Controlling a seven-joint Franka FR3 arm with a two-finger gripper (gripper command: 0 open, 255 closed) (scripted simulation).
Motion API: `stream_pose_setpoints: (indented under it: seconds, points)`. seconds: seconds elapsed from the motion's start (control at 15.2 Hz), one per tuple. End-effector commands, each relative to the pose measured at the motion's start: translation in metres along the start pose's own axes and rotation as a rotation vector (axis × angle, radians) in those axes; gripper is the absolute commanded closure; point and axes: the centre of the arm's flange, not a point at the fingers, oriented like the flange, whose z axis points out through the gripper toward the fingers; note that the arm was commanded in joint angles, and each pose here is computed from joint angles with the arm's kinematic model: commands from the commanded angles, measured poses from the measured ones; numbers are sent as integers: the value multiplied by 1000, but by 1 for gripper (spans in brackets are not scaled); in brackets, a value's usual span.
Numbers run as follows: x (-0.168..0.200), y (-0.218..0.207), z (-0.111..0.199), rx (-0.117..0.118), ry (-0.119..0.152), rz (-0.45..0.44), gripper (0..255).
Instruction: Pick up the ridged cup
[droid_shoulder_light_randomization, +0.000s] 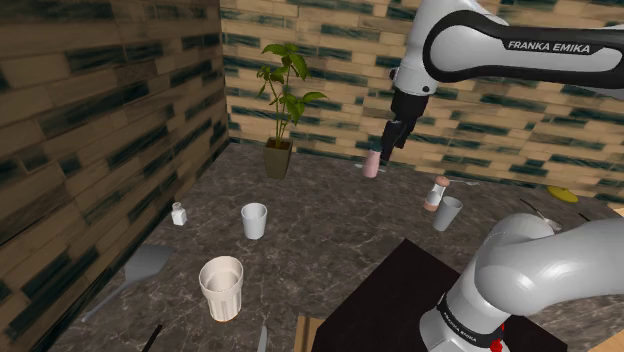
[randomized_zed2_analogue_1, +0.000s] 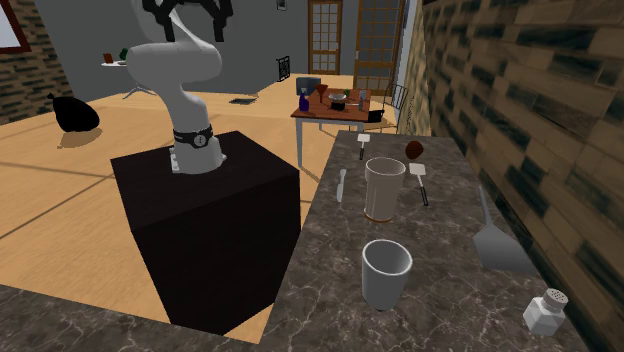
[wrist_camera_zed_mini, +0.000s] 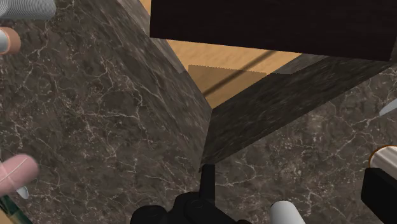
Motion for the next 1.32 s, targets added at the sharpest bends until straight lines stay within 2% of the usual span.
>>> stream_pose_setpoints:
  seconds: [0.0,1.25]
  points:
    - [0,0,0,0,0,0,0]
    - [95,-200,127,-31,-17,4,0]
